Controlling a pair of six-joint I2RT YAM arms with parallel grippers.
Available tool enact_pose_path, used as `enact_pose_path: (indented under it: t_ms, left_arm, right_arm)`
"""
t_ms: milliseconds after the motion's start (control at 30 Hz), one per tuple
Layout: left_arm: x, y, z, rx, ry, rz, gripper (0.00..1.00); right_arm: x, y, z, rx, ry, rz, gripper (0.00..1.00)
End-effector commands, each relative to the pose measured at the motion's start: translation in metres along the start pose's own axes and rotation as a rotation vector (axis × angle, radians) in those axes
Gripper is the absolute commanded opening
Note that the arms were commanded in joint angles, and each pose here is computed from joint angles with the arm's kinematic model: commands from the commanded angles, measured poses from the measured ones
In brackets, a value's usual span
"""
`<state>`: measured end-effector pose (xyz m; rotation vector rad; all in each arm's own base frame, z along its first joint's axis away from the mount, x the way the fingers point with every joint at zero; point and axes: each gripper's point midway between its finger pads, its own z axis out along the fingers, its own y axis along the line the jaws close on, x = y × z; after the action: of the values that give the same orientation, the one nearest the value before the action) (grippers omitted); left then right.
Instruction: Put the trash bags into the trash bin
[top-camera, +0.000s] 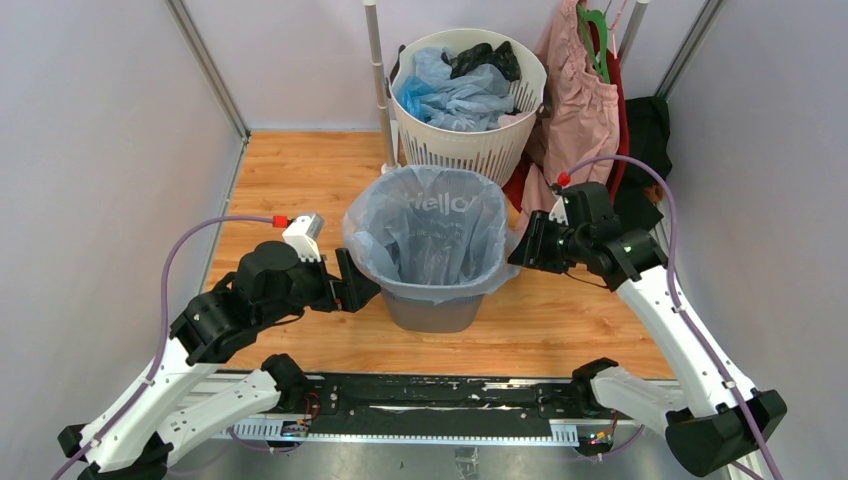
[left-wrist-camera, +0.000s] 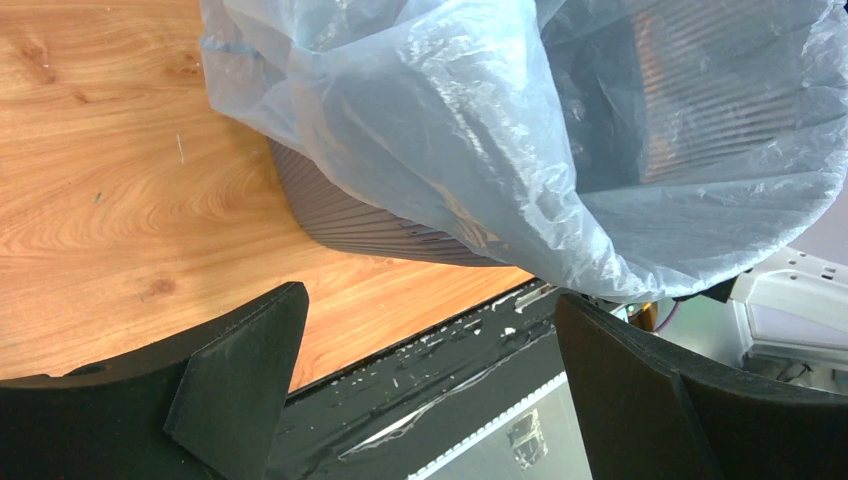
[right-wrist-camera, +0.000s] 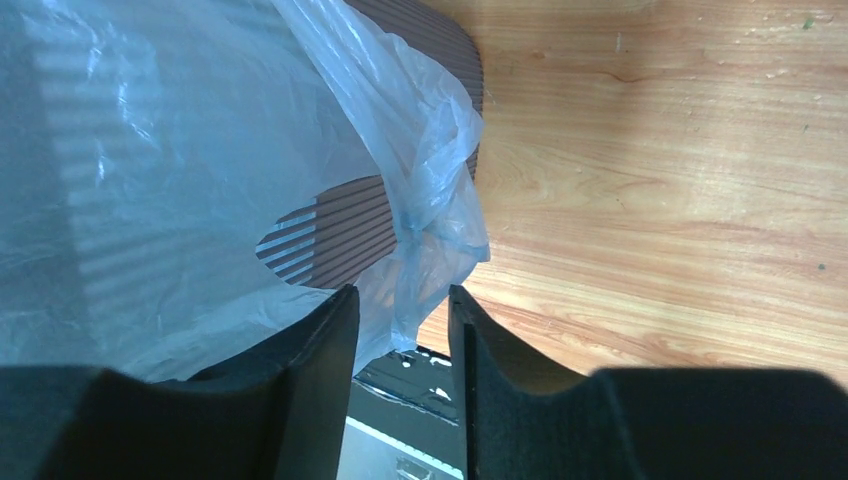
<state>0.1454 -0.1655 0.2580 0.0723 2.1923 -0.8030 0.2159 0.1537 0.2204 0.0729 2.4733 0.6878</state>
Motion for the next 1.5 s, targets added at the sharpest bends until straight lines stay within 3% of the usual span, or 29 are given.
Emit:
enact_pose_path:
  t_ms: [0, 400, 500, 633, 700, 1067, 1367, 1433, 1467]
  left_arm:
    - [-0.004, -0.002, -0.003, 0.007, -0.019, 0.015, 1.0]
    - [-0.005, -0.002, -0.005, 0.01, -0.024, 0.015, 1.0]
    - [-0.005, -0.002, -0.006, 0.012, -0.026, 0.015, 1.0]
    - [-0.005, -0.002, -0.006, 0.012, -0.028, 0.015, 1.0]
    - [-0.005, -0.002, -0.006, 0.012, -0.027, 0.015, 1.0]
    - [-0.005, -0.001, -0.009, 0.011, -0.033, 0.013, 1.0]
    - [-0.005, 0.0, -0.011, 0.011, -0.041, 0.012, 1.0]
    - [-0.007, 0.0, -0.013, 0.01, -0.046, 0.012, 1.0]
    - [-0.007, 0.0, -0.014, 0.01, -0.048, 0.012, 1.0]
  right_arm:
    - [0.006, 0.001, -0.005, 0.001, 0.019, -0.008, 0.4]
    - [-0.008, -0.003, 0.013, 0.062, 0.052, -0.02, 0.42]
    - [-0.017, 0.0, 0.016, 0.065, 0.051, -0.025, 0.32]
    - [-0.025, 0.009, 0.016, 0.045, 0.048, -0.023, 0.05]
    - [-0.027, 0.016, 0.016, 0.012, 0.043, -0.017, 0.0]
    - [-0.013, 0.03, -0.002, -0.169, -0.104, 0.115, 0.0]
    - [0.005, 0.027, 0.0, -0.258, -0.135, 0.243, 0.0]
    - [0.009, 0.017, 0.003, -0.207, -0.118, 0.234, 0.04]
    - [0.015, 0.007, 0.008, -0.144, -0.075, 0.226, 0.13]
